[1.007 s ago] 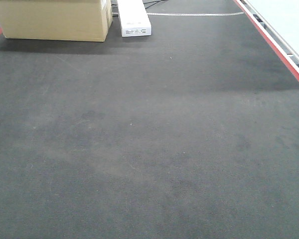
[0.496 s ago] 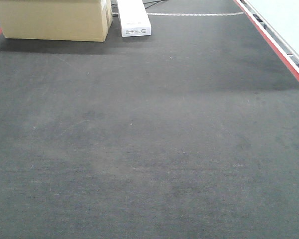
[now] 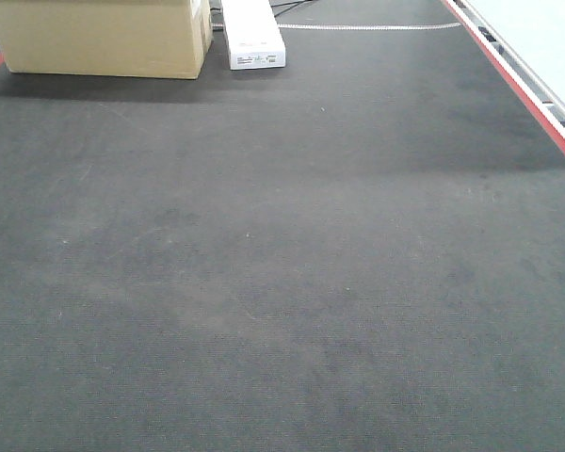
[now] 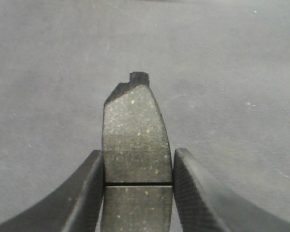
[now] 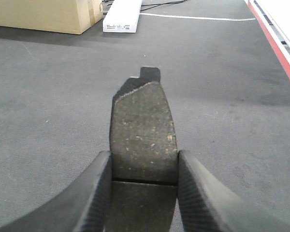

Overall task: Move and align brake pads A on conveyor
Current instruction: 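Lower the left gripper's brake pad onto the belt and open it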

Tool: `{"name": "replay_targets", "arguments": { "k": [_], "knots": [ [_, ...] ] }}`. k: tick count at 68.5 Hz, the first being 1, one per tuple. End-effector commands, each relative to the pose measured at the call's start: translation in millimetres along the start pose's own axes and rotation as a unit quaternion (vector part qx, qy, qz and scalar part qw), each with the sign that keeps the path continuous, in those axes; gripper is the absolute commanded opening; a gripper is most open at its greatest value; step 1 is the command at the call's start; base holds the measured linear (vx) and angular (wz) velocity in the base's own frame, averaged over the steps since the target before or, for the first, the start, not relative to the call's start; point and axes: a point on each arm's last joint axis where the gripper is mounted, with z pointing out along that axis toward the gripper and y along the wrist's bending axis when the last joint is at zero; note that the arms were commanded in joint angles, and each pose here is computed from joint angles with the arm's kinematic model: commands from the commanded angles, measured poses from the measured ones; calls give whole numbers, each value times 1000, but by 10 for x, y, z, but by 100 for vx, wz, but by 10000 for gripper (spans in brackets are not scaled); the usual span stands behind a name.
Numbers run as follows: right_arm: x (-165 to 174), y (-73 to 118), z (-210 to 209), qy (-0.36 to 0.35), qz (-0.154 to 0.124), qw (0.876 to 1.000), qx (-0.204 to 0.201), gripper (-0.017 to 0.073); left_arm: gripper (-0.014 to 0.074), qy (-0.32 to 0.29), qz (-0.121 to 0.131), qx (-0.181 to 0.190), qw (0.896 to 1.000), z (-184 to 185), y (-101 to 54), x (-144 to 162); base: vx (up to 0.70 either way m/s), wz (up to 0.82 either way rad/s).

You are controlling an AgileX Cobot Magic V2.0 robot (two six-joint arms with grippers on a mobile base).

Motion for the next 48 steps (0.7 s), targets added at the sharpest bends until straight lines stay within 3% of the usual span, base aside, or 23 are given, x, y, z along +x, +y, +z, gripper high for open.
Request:
{"name": "replay_targets", "arguments": {
  "k": [1,9,19,27,38,48],
  "knots": [
    [-184,-10,-39,-64,-6,998,6,25,167,-48,-12,30,998,-25,-75,-195,0,0],
    [-184,-10,-39,-64,-6,998,6,25,167,-22,2,54,998,132,-149,-295,0,0],
    [-184,-10,-39,-64,-6,998,6,25,167,17,-30,83,996,371,-240,-422,0,0],
    [-184,-10,-39,-64,-6,998,6,25,167,48,-22,94,994,584,-336,-454,0,0],
    [-184,-10,-39,-64,-6,998,6,25,167,84,-3,120,989,894,-573,-360,0,0],
    [-184,-10,-39,-64,-6,998,6,25,167,139,-15,107,984,1230,-661,-182,0,0]
  ]
}}
